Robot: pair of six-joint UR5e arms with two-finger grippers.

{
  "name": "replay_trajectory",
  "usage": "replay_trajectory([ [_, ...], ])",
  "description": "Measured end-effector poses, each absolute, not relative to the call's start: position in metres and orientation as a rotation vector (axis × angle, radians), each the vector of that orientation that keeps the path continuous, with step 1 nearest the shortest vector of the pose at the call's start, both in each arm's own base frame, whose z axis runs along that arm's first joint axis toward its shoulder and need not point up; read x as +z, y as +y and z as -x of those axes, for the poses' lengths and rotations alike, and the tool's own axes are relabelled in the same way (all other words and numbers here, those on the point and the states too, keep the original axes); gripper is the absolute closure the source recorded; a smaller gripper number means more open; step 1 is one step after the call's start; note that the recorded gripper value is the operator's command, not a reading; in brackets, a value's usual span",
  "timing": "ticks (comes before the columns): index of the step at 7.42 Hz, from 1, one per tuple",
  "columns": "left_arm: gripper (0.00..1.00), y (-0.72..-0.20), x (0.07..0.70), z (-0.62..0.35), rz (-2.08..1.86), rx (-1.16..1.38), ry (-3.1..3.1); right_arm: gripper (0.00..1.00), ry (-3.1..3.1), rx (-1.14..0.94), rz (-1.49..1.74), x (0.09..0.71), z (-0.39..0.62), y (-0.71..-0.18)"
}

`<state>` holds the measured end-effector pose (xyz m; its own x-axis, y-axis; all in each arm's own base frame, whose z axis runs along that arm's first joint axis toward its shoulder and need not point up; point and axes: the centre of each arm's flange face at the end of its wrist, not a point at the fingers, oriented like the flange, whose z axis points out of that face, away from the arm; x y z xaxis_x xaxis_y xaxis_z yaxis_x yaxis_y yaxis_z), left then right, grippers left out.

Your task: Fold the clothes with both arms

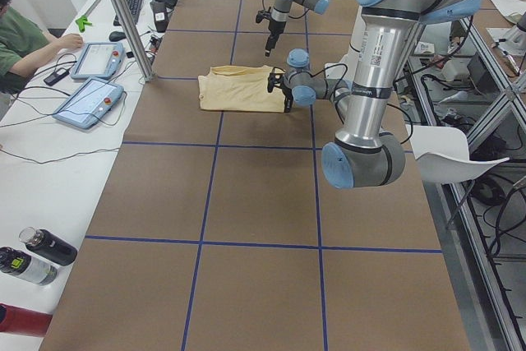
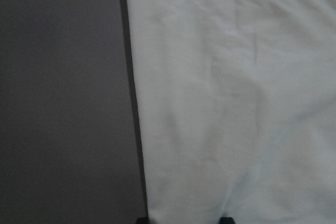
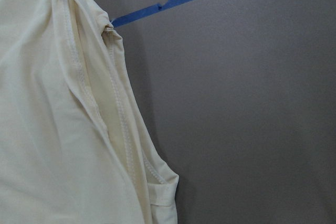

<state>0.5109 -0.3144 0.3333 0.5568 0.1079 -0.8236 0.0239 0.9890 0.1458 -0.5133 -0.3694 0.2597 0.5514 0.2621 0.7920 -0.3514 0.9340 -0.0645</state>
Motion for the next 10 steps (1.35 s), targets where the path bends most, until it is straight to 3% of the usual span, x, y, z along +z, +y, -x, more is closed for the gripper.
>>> replay_trajectory([
  [2,0.54,-0.314,0.333,-0.512,-0.145,0.050,0.979,0.00,-0.918,0.364,-0.106,0.260,0.513,-0.369],
  [4,0.80,-0.314,0.334,-0.513,-0.144,0.050,0.978,0.00,-0.917,0.363,-0.104,0.260,0.513,-0.369],
  [5,1.00,-0.313,0.334,-0.513,-0.142,0.049,0.978,0.00,-0.917,0.363,-0.104,0.260,0.513,-0.369],
  [8,1.00,-0.311,0.332,-0.514,-0.139,0.049,0.983,0.00,-0.915,0.360,-0.100,0.262,0.516,-0.366],
  [10,1.00,-0.310,0.330,-0.514,-0.140,0.051,0.988,0.13,-0.914,0.408,-0.066,0.262,0.526,-0.356],
])
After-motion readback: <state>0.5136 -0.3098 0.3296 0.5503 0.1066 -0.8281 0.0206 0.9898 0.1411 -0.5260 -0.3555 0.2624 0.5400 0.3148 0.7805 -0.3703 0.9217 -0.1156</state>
